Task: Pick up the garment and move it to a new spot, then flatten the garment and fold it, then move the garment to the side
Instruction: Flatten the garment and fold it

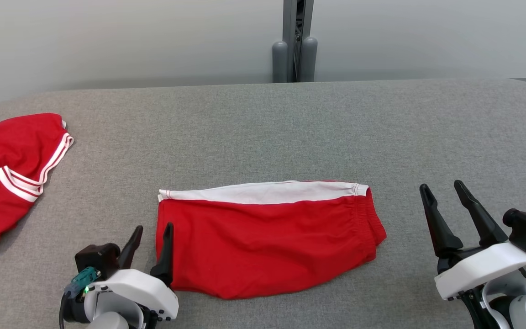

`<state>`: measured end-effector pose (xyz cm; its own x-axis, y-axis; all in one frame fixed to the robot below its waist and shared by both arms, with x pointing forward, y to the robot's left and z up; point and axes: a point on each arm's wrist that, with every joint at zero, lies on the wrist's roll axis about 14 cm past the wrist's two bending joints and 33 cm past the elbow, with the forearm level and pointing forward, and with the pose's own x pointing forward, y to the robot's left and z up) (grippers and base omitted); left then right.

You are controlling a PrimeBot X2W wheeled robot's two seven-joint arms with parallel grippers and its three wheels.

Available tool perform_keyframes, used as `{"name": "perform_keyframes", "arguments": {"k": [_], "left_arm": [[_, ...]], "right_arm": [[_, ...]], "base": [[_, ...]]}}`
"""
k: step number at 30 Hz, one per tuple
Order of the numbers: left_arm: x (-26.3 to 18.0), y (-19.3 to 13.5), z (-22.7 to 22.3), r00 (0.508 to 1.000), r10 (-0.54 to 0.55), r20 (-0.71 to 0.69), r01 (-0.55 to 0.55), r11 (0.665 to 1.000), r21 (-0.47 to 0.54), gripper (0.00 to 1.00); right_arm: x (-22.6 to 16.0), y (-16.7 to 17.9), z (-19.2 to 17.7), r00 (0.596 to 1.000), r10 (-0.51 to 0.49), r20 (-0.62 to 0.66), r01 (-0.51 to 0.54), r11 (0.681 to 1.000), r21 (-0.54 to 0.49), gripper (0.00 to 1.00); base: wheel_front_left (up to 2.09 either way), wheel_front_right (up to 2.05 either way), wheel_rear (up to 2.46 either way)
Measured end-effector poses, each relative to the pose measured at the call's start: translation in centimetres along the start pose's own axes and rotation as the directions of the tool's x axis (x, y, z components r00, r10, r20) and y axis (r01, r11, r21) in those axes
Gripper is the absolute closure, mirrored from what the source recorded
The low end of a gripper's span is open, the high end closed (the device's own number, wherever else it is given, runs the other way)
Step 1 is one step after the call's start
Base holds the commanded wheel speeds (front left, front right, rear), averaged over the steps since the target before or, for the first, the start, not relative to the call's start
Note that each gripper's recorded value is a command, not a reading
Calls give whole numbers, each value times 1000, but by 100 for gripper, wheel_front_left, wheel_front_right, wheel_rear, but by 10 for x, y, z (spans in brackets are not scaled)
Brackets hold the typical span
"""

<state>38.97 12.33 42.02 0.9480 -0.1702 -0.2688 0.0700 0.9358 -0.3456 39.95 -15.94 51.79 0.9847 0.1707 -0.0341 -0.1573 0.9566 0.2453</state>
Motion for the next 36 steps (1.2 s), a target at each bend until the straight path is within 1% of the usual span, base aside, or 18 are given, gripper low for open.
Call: {"name": "perform_keyframes", "arguments": {"k": [1,2,3,5,9,14,20,24,30,36], "left_arm": [[0,0,0,1000,0,0,0,1000,0,0],[0,-2,11,999,-7,39,6,999,40,0],[-1,-3,14,999,-10,51,8,998,57,0],[-3,-3,16,998,-13,62,9,998,68,0],[-8,-1,32,993,-15,120,0,992,126,0],[-21,2,45,985,-5,174,-23,987,159,0],[-39,16,58,972,53,230,-87,987,138,0],[-51,25,65,962,88,259,-122,985,121,0],[-64,36,72,948,129,289,-164,982,99,0],[-74,45,74,938,168,302,-199,977,77,0]], "right_arm": [[0,0,0,1000,0,0,0,1000,0,0],[-1,-2,-2,1000,-8,-4,8,1000,0,0],[-2,-3,-2,1000,-11,-5,11,1000,0,0],[-2,-4,-3,1000,-15,-7,15,1000,1,0],[-4,-8,-7,999,-30,-18,30,1000,1,0],[-7,-16,-14,997,-63,-35,63,998,9,0],[-8,-15,-33,993,-72,-90,74,997,24,0],[-8,-10,-53,987,-63,-151,70,997,43,0],[0,10,-80,974,-7,-226,31,994,103,0],[13,25,-98,960,35,-279,-1,993,121,0]], "base": [[0,0,0],[0,0,0],[0,0,0],[0,0,0],[0,0,0],[0,0,0],[0,0,0],[0,0,0],[0,0,0],[0,0,0]]}}
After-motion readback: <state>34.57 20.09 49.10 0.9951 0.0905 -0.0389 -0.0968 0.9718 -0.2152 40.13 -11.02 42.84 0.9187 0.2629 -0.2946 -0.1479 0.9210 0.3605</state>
